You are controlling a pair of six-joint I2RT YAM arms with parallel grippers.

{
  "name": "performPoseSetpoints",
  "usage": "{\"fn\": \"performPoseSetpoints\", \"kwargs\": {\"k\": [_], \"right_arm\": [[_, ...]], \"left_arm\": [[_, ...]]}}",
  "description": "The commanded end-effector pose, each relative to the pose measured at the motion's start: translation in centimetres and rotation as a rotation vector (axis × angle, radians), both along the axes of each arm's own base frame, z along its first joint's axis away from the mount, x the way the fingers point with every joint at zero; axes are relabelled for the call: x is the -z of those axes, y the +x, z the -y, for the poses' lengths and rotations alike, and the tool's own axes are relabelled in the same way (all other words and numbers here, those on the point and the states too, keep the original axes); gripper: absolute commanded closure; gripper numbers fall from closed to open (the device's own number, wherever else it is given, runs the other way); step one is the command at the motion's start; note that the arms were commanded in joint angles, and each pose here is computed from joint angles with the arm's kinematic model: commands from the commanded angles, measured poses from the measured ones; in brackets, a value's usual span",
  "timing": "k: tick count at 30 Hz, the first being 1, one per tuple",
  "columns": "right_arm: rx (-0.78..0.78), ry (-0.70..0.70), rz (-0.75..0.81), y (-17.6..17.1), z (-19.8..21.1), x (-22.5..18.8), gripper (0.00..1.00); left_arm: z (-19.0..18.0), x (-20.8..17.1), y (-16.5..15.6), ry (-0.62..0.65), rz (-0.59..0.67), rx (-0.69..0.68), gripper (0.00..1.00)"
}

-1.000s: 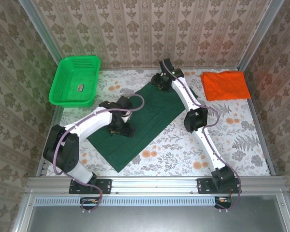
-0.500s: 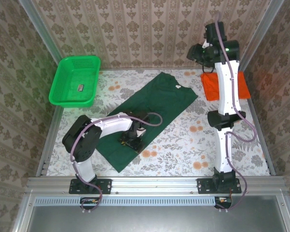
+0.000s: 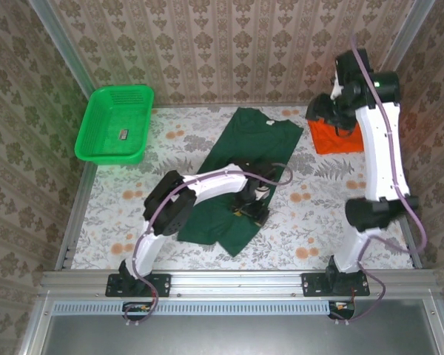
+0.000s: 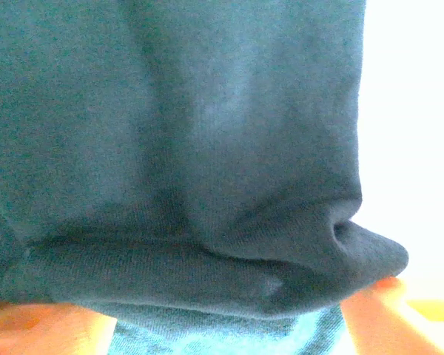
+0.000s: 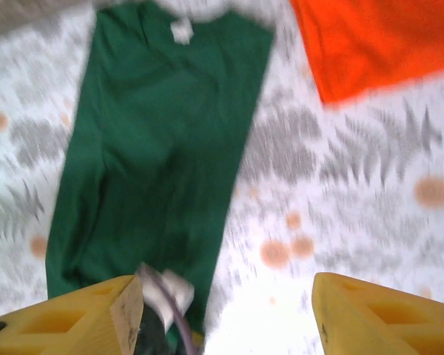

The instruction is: Fold and stack the t-shirts

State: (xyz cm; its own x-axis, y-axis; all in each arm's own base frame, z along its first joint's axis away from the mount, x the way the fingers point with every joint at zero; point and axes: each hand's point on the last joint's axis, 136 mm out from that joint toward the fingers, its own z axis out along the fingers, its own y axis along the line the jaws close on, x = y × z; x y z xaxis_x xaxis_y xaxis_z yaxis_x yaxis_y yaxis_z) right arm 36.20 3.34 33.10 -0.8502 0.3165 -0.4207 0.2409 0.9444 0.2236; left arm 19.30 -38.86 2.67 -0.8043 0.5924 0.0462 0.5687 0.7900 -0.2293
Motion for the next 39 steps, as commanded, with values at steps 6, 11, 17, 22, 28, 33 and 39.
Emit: {"fn": "performPoseSetpoints", "kwargs": {"k": [6, 11, 17, 22, 28, 33, 39], "right_arm": [[0.020, 0.269, -0.059, -10.5, -2.7, 7.8, 0.40], [0.008, 0.243, -0.107, -14.3, -2.9, 12.6, 0.40], [0.062, 0.268, -0.125, -15.0, -2.6, 16.9, 0.39], [0.096, 0.337, -0.120, -13.3, -3.5, 19.4, 0.32], [0.218, 0.375, -0.021, -9.1, -3.4, 21.3, 0.39], [0.282, 0.380, -0.009, -4.4, -3.8, 22.7, 0.51], [0.233, 0.284, -0.016, 3.1, -3.6, 23.5, 0.57]], "left_arm": [[7.8, 1.3, -2.2, -0.105, -0.160, -0.255, 0.19], [10.3, -0.7, -2.5, -0.187, -0.197, -0.326, 0.17], [9.3, -7.6, 0.5, -0.306, -0.153, -0.347, 0.09], [6.0, -15.7, 5.4, -0.514, -0.084, -0.353, 0.06], [-0.9, -16.2, 14.9, -0.518, 0.074, -0.393, 0.21], [-2.6, -13.0, 21.8, -0.504, 0.146, -0.440, 0.39], [1.6, -9.2, 28.7, -0.592, 0.161, -0.463, 0.42]]}}
